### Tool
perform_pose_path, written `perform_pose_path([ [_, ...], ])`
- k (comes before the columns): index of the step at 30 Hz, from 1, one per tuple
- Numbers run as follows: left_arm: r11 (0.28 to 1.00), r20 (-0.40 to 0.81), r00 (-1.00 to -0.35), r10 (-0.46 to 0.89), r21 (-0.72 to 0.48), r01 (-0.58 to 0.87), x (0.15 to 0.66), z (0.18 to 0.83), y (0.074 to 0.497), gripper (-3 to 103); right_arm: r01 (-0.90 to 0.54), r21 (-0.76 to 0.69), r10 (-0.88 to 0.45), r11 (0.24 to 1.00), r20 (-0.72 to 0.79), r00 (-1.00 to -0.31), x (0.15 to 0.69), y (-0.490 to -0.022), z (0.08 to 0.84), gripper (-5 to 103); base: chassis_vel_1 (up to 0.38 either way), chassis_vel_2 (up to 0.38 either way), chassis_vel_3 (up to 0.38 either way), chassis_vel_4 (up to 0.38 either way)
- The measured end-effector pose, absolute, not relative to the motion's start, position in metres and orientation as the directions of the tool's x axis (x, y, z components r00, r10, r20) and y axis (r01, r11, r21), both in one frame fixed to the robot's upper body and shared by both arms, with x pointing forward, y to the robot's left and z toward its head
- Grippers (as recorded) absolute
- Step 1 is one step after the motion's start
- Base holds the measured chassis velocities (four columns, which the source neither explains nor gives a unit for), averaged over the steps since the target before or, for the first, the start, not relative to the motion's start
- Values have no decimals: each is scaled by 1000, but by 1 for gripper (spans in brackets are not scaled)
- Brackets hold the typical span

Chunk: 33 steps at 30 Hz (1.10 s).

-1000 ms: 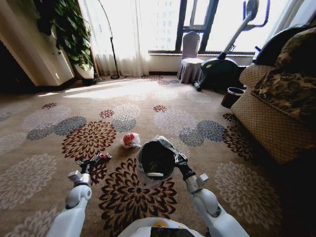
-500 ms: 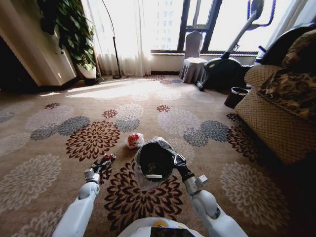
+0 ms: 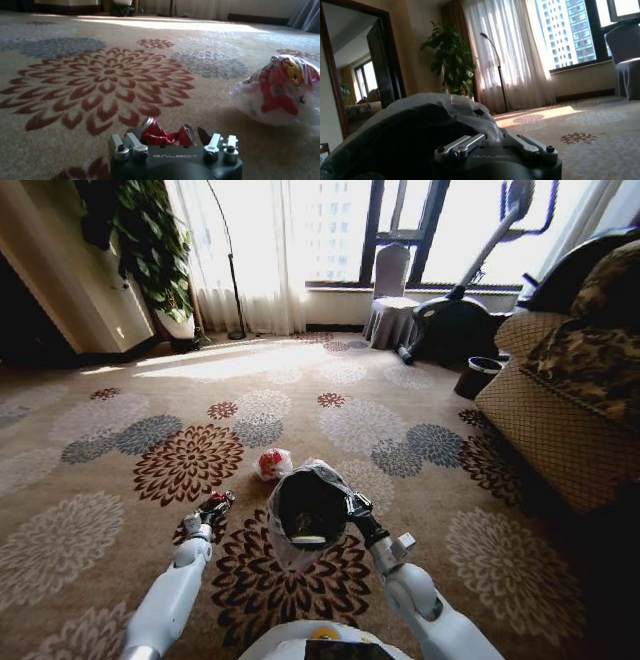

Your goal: Pick up the trash from the ground and place it into the trash bin.

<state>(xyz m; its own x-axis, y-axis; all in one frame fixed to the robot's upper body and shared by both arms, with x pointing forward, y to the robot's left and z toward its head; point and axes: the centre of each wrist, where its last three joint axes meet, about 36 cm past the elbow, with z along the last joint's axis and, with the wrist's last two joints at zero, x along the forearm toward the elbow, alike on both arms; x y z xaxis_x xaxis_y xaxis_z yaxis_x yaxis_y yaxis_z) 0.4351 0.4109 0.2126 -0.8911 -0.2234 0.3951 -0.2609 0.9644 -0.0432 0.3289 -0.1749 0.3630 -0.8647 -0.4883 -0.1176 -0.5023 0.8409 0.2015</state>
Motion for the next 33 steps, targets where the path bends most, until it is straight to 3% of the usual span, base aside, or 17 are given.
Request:
perform_pose_path([
  [1,964,401,-887,-229,-35,-264,437,211,413,73,-504,203,-491,839,-115,-864,329,-174,362,0,0,0,0,0],
  [3,963,405,-884,-233,-32,-268,438,210,415,73,-506,204,-493,838,-114,-863,330,-173,361,0,0,0,0,0],
  [10,969,439,-873,-213,-18,-246,451,199,422,40,-506,204,-493,838,-114,-863,333,-176,362,0,0,0,0,0],
  [13,973,444,-874,-197,-22,-231,457,198,420,34,-503,202,-490,840,-113,-864,333,-178,362,0,0,0,0,0],
  [16,977,445,-877,-181,-21,-212,462,198,416,19,-501,202,-489,842,-110,-866,333,-179,361,0,0,0,0,0],
  [19,979,442,-880,-172,-25,-204,464,199,412,14,-498,203,-486,843,-111,-867,334,-180,362,0,0,0,0,0],
  [20,980,441,-882,-166,-26,-198,465,199,410,7,-497,203,-484,844,-112,-868,334,-180,362,0,0,0,0,0],
  [25,980,438,-884,-164,-27,-195,473,200,404,28,-493,204,-481,846,-110,-870,334,-181,360,0,0,0,0,0],
  [28,980,436,-884,-168,-24,-198,477,199,404,34,-491,205,-480,847,-107,-871,334,-182,359,0,0,0,0,0],
  [31,978,441,-880,-176,-25,-208,485,197,405,50,-489,204,-478,848,-105,-872,334,-182,358,0,0,0,0,0],
  [33,978,443,-879,-177,-25,-209,487,197,405,56,-489,204,-477,848,-105,-872,334,-183,358,0,0,0,0,0],
])
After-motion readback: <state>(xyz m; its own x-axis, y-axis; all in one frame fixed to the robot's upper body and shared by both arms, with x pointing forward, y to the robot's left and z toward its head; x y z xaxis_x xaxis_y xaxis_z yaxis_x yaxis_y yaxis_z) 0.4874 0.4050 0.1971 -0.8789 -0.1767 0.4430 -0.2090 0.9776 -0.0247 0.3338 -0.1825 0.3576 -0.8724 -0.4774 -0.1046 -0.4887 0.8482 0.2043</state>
